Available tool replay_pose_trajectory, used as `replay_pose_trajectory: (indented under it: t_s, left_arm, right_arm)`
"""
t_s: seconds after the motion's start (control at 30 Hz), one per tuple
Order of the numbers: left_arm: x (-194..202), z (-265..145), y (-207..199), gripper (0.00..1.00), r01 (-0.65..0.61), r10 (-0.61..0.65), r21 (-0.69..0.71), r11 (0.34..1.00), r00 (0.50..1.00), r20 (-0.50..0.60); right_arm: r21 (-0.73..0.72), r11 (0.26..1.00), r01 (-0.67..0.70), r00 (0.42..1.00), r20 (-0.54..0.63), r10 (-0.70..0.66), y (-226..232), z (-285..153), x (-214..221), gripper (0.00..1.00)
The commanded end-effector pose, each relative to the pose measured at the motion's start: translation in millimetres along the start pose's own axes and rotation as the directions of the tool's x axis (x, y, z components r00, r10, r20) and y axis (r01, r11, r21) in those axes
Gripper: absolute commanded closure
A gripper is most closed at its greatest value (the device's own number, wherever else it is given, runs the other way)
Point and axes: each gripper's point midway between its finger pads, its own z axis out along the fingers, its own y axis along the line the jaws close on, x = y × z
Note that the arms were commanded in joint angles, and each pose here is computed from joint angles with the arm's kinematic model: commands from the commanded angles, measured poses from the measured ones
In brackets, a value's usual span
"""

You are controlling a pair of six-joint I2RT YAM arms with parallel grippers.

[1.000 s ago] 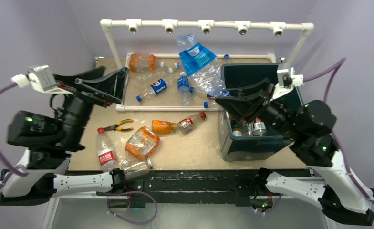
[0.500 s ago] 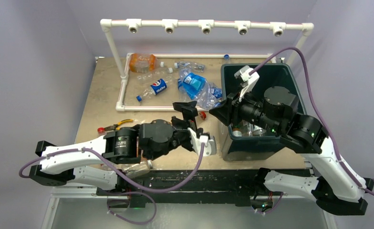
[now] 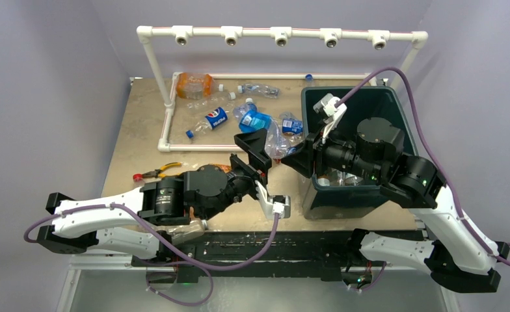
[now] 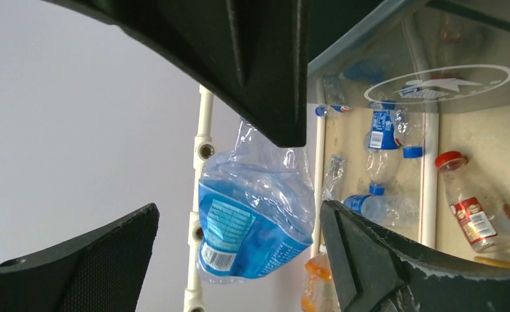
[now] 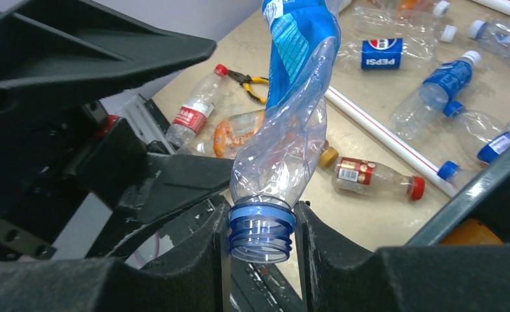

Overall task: Put the plastic bottles in the bin
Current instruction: Place the plastic bottle in the trash bin.

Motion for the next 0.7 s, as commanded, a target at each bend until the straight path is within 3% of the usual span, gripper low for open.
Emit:
replay_pose_trajectory:
  t_s: [0.0,0.13,0.23,0.33,0.5,0.67]
  left_arm:
    - [-1,-5,13,0.07,-0.012,0.012,-0.041,0.999,1.0,0.009]
    - [-4,-2,5,0.02,0.027,-0.026,-0.024,0.999,0.999,0.027]
    - [-3,3,-6,0.06,0.041,-0.039,-0.046,0.998,0.999,0.033]
    - [0,9,-21,0.19,0.038,-0.035,-0.07,0.997,0.999,0.033]
    - [3,15,-27,0.54,0.033,-0.032,-0.112,0.993,0.999,0.015]
    - [4,9,-7,0.68,0.034,-0.03,-0.212,0.977,0.999,0.02]
  right_arm:
    - [-0.084,0.996,0.006,0.999,0.032,-0.004,17,-3,-13,1.0]
    - [-0.111,0.994,0.001,0.999,0.05,0.005,23,-7,-21,1.0]
    - [-0.129,0.991,-0.042,0.995,0.083,0.053,28,-10,-26,1.0]
    - [-0.139,0.987,-0.083,0.988,0.121,0.1,30,-13,-32,1.0]
    - [-0.147,0.982,-0.115,0.979,0.15,0.137,32,-15,-40,1.0]
    - [-0.169,0.978,-0.122,0.977,0.152,0.148,35,-16,-39,1.0]
